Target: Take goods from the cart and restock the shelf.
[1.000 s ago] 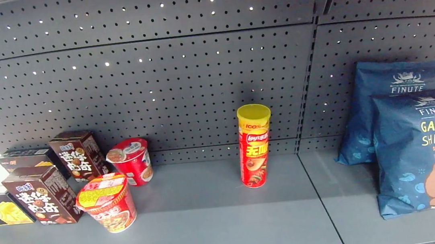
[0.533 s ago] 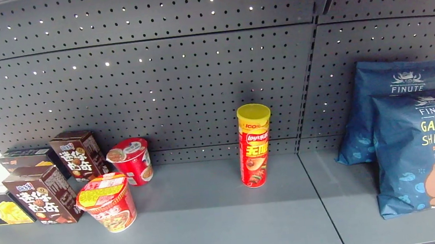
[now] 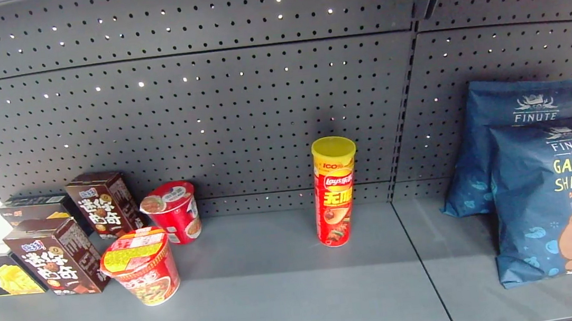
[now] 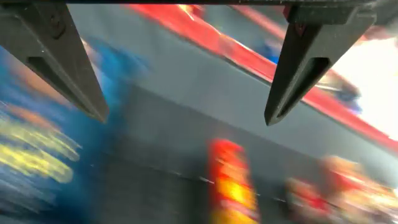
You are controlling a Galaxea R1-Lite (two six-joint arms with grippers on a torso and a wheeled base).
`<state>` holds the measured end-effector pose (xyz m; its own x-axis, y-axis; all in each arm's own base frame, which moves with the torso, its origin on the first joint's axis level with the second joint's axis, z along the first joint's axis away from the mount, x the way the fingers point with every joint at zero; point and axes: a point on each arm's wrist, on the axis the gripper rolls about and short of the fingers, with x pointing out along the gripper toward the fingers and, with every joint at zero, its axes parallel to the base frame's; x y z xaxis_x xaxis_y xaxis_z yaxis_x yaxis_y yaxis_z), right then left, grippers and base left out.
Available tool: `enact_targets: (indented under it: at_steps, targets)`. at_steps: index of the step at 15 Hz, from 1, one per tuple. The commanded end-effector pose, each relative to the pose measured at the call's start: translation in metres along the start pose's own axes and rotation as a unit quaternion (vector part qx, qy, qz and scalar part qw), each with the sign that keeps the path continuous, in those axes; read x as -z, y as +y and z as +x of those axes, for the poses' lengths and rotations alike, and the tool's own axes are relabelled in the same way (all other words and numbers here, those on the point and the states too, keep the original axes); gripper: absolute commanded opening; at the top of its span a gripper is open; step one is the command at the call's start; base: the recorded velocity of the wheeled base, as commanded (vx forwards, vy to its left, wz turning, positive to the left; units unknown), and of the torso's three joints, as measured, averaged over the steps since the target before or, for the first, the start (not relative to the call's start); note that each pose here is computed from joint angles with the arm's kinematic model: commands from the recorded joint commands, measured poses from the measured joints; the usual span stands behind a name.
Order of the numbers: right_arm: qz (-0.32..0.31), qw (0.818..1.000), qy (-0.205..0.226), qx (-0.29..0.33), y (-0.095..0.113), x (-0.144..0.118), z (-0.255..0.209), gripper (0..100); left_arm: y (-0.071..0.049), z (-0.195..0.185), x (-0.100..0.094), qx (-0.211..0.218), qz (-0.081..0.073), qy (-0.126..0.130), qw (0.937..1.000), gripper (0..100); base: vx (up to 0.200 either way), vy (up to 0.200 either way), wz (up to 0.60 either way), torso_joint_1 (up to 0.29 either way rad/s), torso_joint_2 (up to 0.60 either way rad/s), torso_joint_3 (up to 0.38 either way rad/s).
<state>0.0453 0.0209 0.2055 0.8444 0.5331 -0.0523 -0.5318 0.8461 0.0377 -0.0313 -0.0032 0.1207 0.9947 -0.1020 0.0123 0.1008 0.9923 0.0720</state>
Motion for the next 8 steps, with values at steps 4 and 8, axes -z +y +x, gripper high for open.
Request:
enact_targets:
  at_steps: [4, 8]
  targets:
    - [0.011, 0.988, 0.08, -0.13, -0.006, 0.004, 0.11, 100, 0.001, 0.001, -0.004, -0.009, 0.0, 0.004, 1.0, 0, 0.0, 0.0, 0.0, 0.0, 0.0, 0.0]
    - [-0.053, 0.982, 0.069, -0.168, -0.03, 0.007, 0.18, 100, 0.002, 0.005, -0.005, 0.005, -0.001, 0.018, 0.9998, 0, 0.0, 0.0, 0.0, 0.0, 0.0, 0.0]
